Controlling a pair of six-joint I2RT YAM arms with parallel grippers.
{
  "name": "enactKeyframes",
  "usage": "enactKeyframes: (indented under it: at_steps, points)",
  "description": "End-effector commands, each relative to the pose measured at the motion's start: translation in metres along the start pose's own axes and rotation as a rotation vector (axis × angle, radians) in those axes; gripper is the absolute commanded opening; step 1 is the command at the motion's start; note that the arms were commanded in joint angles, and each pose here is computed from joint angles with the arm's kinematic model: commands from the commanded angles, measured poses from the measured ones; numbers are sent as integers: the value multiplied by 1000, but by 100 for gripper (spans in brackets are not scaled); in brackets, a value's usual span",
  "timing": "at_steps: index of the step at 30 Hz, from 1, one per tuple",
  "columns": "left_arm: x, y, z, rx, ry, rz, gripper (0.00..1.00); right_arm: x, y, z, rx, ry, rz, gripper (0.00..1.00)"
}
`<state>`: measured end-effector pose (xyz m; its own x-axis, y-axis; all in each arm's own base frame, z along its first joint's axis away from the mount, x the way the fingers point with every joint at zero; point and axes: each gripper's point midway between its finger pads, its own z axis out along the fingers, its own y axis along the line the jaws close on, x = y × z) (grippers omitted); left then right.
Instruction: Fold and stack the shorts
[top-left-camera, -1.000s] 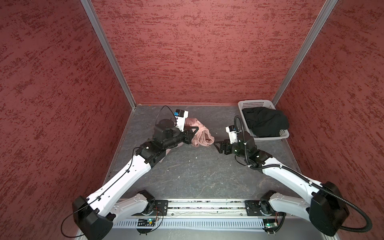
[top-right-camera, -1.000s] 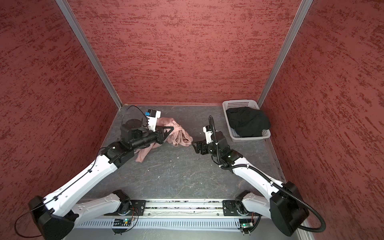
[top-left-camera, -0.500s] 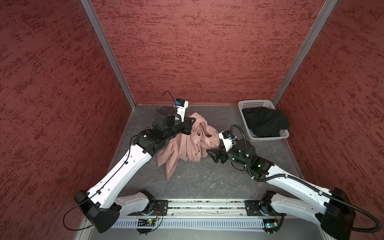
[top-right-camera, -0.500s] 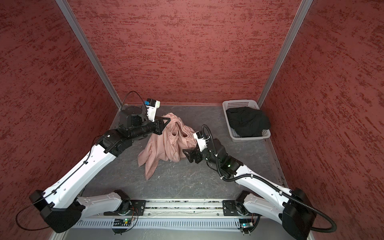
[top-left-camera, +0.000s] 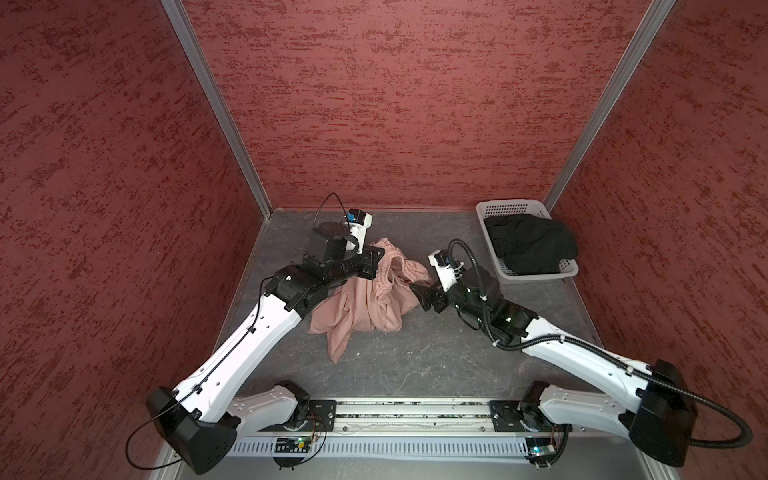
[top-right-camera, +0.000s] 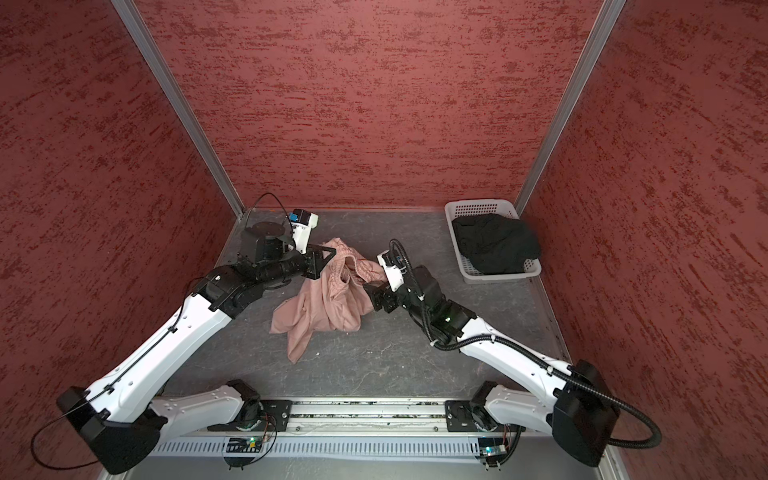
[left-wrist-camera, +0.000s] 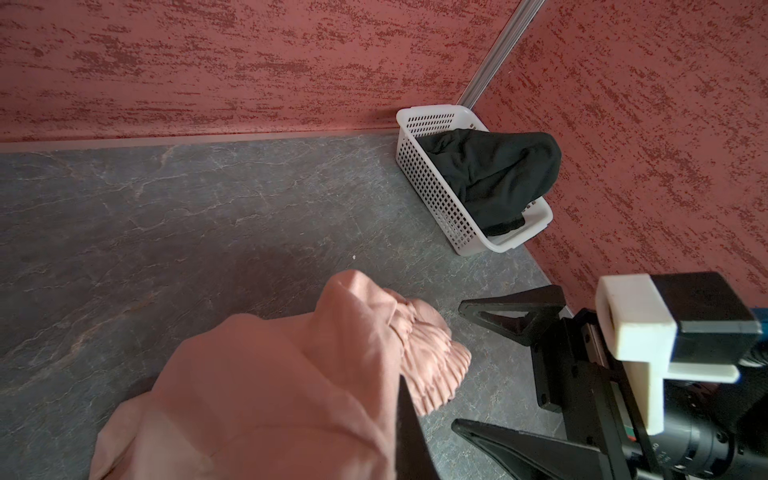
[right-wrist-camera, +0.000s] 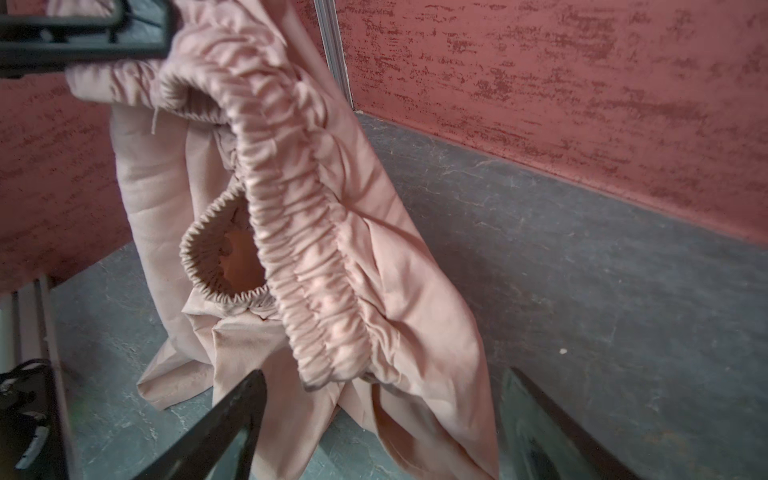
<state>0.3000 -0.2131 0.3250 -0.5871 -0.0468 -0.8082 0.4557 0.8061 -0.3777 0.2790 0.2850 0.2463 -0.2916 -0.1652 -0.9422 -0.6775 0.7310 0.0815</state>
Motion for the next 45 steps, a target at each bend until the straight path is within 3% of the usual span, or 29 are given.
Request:
enactKeyframes:
  at_steps: [1, 5, 11, 17, 21, 23, 25, 27, 28, 29, 30, 34, 38, 41, 45]
  points:
    - [-12, 1, -12, 2, -27, 26, 0, 3, 2, -2, 75, 57, -204, 92]
    - [-18, 6, -17, -8, -21, 25, 0, 7, 4, 4, 130, 84, -319, 92]
    - [-13, 1, -22, 28, -15, 9, 0, -15, 0, 30, 204, -1, -348, 93]
    - [-9, -6, -25, 81, 15, 0, 0, -26, -15, 51, 341, -76, -463, 92]
    - [-12, -8, -27, 123, 21, -18, 0, -29, -5, 63, 300, -118, -525, 76]
    - [-10, -1, -26, 124, 33, -36, 0, -33, 6, 64, 232, -130, -506, 54]
    - [-11, 13, -23, 100, 35, -56, 12, -34, 16, 62, 168, -125, -468, 25]
    - [-12, 35, -17, 30, 29, -64, 23, -37, 24, 52, 101, -113, -408, 2]
    - [-12, 46, -13, -4, 30, -63, 46, -36, 27, 48, 73, -86, -366, 0]
    - [-13, 55, -10, -34, 33, -60, 82, -36, 28, 45, 46, -53, -323, 0]
    - [-14, 64, -7, -70, 42, -55, 100, -35, 29, 43, 20, -7, -263, 0]
    - [-22, 79, -2, -141, 59, -35, 99, -38, 22, 33, -24, 140, -30, 0]
    - [-15, 77, -11, -160, 70, -45, 99, -45, 0, 33, -30, 201, 176, 0]
    - [5, 66, -20, -149, 89, -55, 99, -41, -39, 48, 39, 236, 280, 0]
    - [50, 23, -18, -42, 155, 37, 99, -35, -75, 70, 49, 253, 360, 0]
